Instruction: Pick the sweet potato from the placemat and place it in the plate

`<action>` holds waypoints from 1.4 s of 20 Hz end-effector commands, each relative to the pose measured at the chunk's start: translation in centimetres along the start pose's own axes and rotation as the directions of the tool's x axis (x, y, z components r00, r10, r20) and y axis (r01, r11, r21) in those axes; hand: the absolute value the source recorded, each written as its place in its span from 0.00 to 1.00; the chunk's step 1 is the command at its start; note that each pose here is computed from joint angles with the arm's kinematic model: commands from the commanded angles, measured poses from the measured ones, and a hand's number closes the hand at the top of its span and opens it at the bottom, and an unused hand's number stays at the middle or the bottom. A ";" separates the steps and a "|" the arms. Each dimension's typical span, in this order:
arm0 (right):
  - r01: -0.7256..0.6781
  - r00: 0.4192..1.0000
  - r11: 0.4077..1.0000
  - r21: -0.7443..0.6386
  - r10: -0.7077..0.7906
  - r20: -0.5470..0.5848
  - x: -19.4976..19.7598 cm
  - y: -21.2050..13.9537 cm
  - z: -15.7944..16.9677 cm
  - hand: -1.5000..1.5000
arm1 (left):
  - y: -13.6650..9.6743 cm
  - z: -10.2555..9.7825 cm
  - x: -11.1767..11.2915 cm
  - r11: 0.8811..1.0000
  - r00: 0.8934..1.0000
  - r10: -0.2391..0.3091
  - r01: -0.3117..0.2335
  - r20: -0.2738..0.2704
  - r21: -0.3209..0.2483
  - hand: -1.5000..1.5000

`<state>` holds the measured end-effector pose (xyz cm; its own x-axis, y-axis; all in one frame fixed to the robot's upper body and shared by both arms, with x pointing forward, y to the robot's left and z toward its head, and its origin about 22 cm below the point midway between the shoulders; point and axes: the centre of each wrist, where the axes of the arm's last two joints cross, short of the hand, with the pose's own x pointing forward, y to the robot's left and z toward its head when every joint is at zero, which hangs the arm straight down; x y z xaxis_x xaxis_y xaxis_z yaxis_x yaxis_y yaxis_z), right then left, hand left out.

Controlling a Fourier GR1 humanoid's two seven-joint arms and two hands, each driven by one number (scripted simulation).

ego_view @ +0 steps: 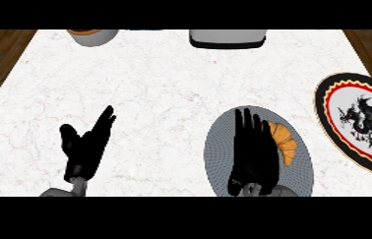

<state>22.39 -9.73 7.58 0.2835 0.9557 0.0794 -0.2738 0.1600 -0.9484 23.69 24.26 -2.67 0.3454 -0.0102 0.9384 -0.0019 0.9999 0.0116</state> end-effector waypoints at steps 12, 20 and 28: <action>-0.161 0.948 0.986 0.040 0.166 -0.273 -0.2 3.1 -3.0 0.00 | 1.0 -0.2 -0.4 1.000 0.999 -0.008 0.008 -0.032 -0.010 0.50; -0.165 0.947 0.981 0.105 0.188 -0.261 0.4 6.0 -3.2 0.00 | -1.1 0.1 -1.3 1.000 0.999 -0.008 0.008 -0.040 0.000 0.50; -0.283 0.932 0.949 0.137 0.306 -0.196 -1.4 5.7 -4.9 1.00 | -0.5 0.3 -0.4 1.000 0.999 0.007 -0.008 -0.038 -0.018 0.50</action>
<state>23.89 -10.39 2.04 0.3245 0.9351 -0.1427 -0.4156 0.0055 -0.9095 23.60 24.20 -2.71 0.3495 -0.0074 0.9369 0.0015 1.0000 0.0073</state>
